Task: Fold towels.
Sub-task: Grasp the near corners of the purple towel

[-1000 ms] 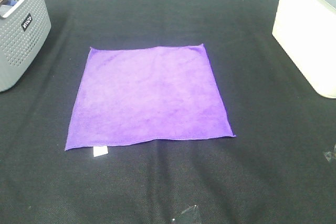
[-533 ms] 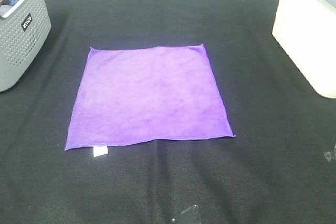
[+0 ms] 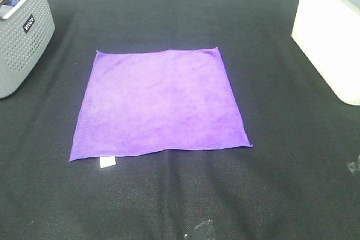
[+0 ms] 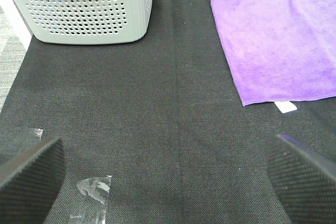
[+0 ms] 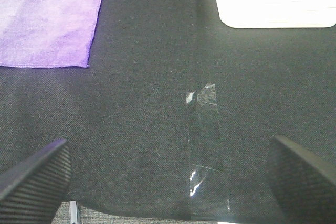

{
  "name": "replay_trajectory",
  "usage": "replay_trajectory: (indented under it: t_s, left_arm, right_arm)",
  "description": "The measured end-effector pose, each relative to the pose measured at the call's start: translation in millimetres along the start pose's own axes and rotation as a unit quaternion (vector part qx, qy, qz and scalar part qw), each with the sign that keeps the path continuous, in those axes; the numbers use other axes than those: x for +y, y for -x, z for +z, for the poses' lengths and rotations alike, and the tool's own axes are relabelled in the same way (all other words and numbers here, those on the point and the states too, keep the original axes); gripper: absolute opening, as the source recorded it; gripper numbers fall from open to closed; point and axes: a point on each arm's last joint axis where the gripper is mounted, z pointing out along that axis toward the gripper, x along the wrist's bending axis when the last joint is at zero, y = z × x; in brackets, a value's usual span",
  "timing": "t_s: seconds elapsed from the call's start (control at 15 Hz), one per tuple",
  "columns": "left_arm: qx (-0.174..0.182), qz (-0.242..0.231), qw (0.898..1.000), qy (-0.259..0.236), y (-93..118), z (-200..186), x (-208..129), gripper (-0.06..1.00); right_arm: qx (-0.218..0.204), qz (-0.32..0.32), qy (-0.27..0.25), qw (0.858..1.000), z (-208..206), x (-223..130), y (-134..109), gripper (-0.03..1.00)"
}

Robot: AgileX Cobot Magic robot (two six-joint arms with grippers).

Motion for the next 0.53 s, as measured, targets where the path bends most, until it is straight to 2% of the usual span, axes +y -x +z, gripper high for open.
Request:
replay_trajectory:
  t_s: [0.53]
  left_arm:
    - [0.000,0.000,1.000,0.000,0.0,0.0,0.0,0.99]
  right_arm:
    - [0.000,0.000,0.000,1.000,0.0,0.0,0.0,0.96]
